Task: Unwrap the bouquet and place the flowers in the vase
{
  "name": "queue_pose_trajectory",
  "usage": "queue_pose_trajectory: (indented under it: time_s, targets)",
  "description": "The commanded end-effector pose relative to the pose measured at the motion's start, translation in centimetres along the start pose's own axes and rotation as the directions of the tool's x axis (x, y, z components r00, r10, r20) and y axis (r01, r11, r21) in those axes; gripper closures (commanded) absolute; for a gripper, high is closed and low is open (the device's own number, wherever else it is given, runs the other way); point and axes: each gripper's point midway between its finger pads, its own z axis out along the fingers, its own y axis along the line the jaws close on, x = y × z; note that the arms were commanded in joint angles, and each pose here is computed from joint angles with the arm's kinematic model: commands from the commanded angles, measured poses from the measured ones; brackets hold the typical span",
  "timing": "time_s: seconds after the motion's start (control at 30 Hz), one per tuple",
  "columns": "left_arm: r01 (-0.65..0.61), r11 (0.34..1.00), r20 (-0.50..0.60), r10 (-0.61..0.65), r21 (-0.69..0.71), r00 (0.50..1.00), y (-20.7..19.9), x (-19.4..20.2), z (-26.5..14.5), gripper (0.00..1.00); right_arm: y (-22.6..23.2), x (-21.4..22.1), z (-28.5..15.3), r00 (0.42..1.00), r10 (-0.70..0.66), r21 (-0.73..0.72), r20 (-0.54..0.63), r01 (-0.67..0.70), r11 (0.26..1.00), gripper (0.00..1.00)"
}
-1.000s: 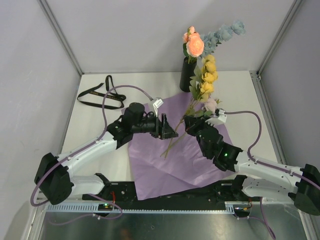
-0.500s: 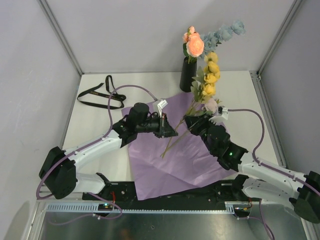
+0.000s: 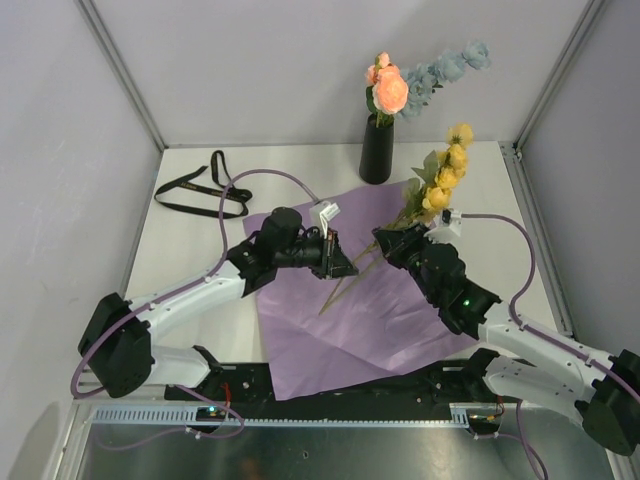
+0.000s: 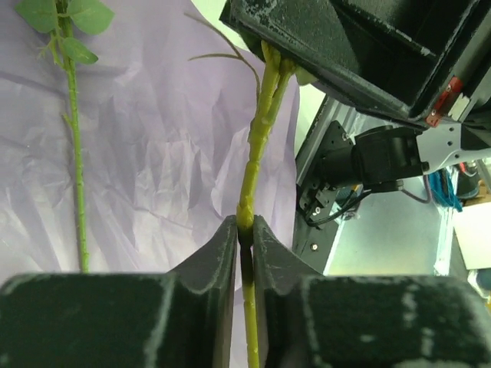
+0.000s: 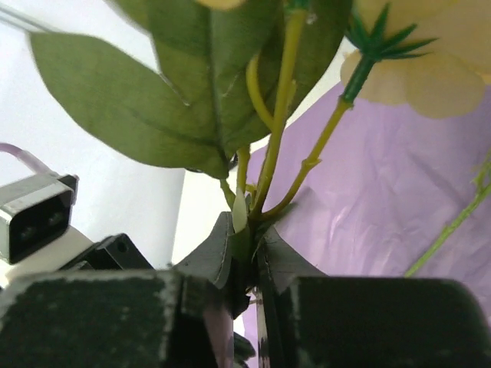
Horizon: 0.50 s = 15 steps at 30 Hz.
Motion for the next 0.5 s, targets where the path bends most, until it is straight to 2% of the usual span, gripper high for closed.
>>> queue_pose_trajectory:
  time_s: [0.0,0.03,0.1,0.17,0.2,0.3,0.47]
  targets:
    - [-0.058,0.998,0.066,0.060,-0.033,0.996,-0.9,-3.0,-0.6,0.68,2.4,-2.3,-0.3,0.997,-0.023,-0.076,0.070,0.028,0.997,0.97]
    - [-0.054,0.996,0.067,0.058,-0.064,0.996,-0.5,-3.2,-0.9,0.49,2.7,-3.1,-0.3,0.994,-0.051,-0.090,0.099,0.060,0.994,0.99]
    - [-0.053,0.990,0.097,0.066,-0.129,0.993,0.2,-3.9,-2.1,0.23,3.4,-5.6,-0.2,0.977,-0.101,-0.118,0.186,0.124,0.985,1.00]
    - [-0.052,0.981,0.137,0.078,-0.187,0.987,0.8,-4.9,-3.8,0.07,4.5,-8.6,-0.2,0.940,-0.175,-0.152,0.293,0.226,0.962,1.00]
    - [-0.049,0.975,0.149,0.083,-0.219,0.985,1.1,-5.1,-4.7,0.04,5.3,-10.2,-0.4,0.913,-0.199,-0.174,0.356,0.274,0.946,1.00]
    - [-0.057,0.953,0.217,0.126,-0.298,0.968,1.2,-6.5,-8.5,0.01,7.7,-15.4,-0.9,0.784,-0.318,-0.157,0.533,0.461,0.873,1.00]
    - [-0.110,0.876,0.268,0.260,-0.470,0.928,1.7,-6.0,-14.8,0.00,11.3,-21.1,0.7,0.606,-0.442,-0.110,0.661,0.661,0.742,1.00]
